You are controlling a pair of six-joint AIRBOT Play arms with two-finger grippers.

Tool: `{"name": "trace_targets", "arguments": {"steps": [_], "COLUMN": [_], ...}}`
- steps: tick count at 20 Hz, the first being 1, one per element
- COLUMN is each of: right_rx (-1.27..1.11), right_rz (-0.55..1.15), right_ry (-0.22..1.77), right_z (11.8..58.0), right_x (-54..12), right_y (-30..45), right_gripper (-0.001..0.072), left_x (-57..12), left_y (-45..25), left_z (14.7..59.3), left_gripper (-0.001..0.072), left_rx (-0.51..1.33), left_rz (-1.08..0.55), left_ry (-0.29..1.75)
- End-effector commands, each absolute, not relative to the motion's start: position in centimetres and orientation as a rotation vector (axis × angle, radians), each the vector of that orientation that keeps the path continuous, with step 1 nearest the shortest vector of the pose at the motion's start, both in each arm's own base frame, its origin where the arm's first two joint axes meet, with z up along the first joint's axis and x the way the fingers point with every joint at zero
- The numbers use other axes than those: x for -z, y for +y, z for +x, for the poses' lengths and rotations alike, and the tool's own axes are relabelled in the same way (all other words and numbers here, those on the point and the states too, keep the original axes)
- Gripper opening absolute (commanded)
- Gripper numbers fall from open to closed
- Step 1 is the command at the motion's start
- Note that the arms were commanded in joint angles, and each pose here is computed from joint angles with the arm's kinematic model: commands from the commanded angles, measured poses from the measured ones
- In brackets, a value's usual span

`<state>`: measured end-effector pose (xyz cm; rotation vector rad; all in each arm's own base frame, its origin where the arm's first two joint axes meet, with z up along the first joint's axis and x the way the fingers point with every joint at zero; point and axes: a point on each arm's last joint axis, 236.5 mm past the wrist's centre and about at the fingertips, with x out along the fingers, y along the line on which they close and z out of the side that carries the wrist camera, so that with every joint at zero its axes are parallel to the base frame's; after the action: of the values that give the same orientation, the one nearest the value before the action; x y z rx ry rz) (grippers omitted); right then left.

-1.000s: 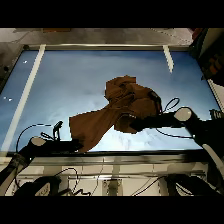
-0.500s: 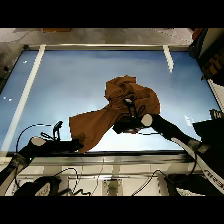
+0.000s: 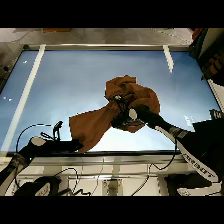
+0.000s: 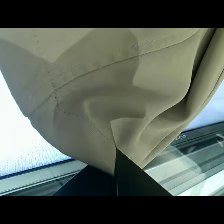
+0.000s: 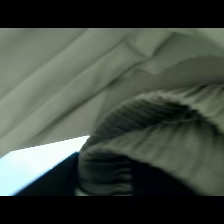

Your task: Fold the clothes and pants, and hang the long-sleeved shirts on hangers.

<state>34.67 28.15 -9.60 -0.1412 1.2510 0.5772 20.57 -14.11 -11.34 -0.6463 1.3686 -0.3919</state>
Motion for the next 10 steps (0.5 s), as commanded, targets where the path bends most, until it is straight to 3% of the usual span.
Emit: {"name": "trace_targets", "arguments": {"steps": [1,3,7,10], "right_rx": [-0.523,-0.513,-0.493,-0.443], "right_rz": [-0.248,-0.298,-0.353,-0.314], "right_ry": [1.290,1.299,1.264,1.210], "right_z": [35.1,35.3,37.1,40.5], "right_x": [9.6,9.0,5.9,1.6], "right_y": [26.2,25.4,24.9,23.4], "right_gripper": [0.0167,0.0024,0.0023,0.0023], "left_x": [11.3,11.3,9.5,4.2], "left_y": [-14.1,-14.1,-14.2,-13.0], "left_z": [20.6,20.6,23.0,29.4], "left_gripper": [0.0013,0.0013,0.0012,0.0011], "left_rx": [0.392,0.392,0.405,0.417], "left_rz": [-0.646,-0.647,-0.654,-0.622], "left_ry": [1.368,1.368,1.304,1.125]}}
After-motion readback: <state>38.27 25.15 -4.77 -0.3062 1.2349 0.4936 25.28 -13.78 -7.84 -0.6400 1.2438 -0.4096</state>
